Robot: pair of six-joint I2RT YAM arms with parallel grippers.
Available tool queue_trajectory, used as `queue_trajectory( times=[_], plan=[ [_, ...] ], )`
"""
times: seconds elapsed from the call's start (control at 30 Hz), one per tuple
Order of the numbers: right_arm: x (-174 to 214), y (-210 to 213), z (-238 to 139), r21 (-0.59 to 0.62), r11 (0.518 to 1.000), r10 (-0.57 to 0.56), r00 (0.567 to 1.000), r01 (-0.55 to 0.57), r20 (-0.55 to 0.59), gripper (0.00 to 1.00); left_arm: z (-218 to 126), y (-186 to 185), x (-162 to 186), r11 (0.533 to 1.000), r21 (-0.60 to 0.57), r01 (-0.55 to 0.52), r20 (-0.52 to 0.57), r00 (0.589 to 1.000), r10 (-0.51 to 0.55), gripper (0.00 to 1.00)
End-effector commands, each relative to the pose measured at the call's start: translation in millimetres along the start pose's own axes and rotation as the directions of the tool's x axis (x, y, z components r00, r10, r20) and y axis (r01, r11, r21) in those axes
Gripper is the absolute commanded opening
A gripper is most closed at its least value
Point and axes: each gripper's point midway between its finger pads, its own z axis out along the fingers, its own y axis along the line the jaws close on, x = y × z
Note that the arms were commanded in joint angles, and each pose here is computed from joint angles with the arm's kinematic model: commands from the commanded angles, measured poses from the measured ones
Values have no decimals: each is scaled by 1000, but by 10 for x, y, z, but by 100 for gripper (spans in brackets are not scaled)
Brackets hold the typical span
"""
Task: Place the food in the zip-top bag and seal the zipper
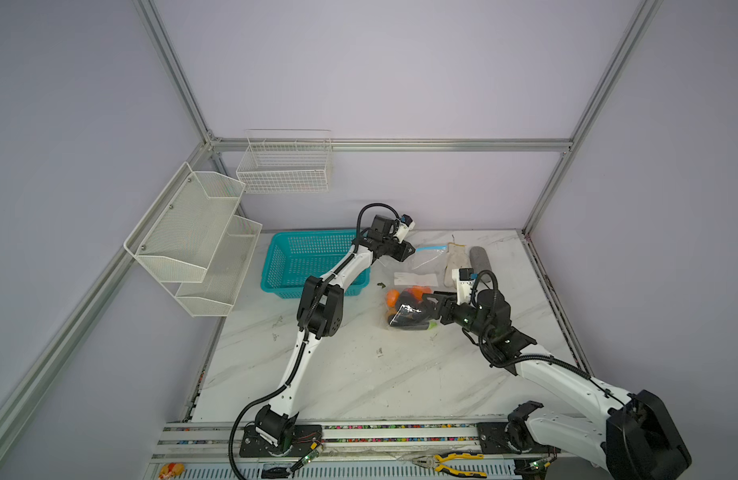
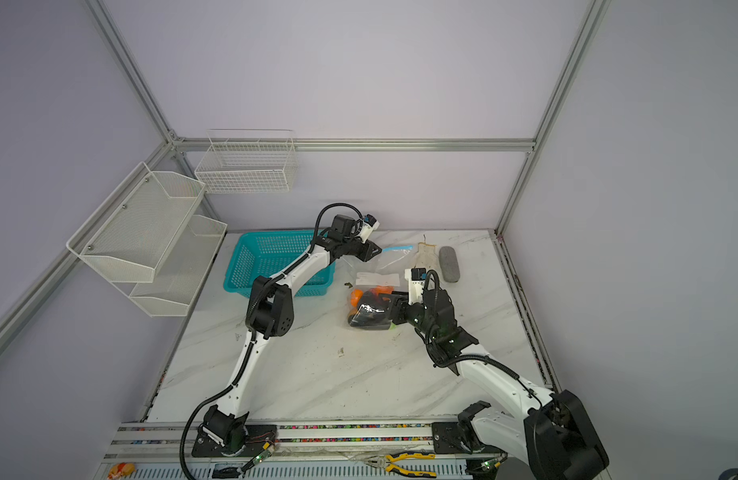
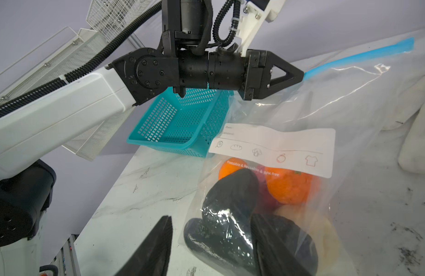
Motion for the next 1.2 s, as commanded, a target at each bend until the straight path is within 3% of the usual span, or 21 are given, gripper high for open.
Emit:
queue_trajectory(
  times=[0.0, 0.07, 0.2, 0.3, 0.37, 0.47, 0.63, 0.93, 1.17],
  plan=[
    [-79, 43, 124, -18, 1000, -4, 1000, 4, 15, 54, -370, -80, -830, 998, -22, -54, 209, 976, 58, 57],
    [-53, 4, 200, -6, 1000, -7, 1000, 7, -5, 54, -545, -125, -1021, 1000, -3, -18, 253, 967, 18, 73],
    [2, -43, 318, 2, 1000, -19, 999, 19, -38, 48, -1031, -440, -1365, 996, 70, 47, 320, 945, -67, 81],
    [45, -102, 344, 32, 999, -39, 998, 40, -53, 44, -1389, -675, -1480, 997, 65, 45, 355, 933, -66, 100],
    [90, -126, 337, 43, 998, -34, 998, 36, -59, 43, -1583, -763, -1513, 998, 33, 50, 370, 927, -59, 100],
    [169, -95, 335, 35, 999, 2, 998, 0, -55, 42, -1743, -952, -1503, 994, 90, 65, 357, 930, -94, 100],
    [357, -150, 414, 110, 993, -38, 996, 46, -77, 42, -1874, -1281, -1362, 979, 187, 74, 307, 943, -130, 100],
    [585, -313, 567, 194, 973, -101, 988, 122, -116, 43, -2004, -1579, -947, 980, 190, 63, 257, 960, -111, 100],
    [817, -253, 808, 221, 953, -170, 970, 207, -174, 57, -2158, -1637, -769, 981, 181, 71, 246, 963, -115, 100]
  ],
)
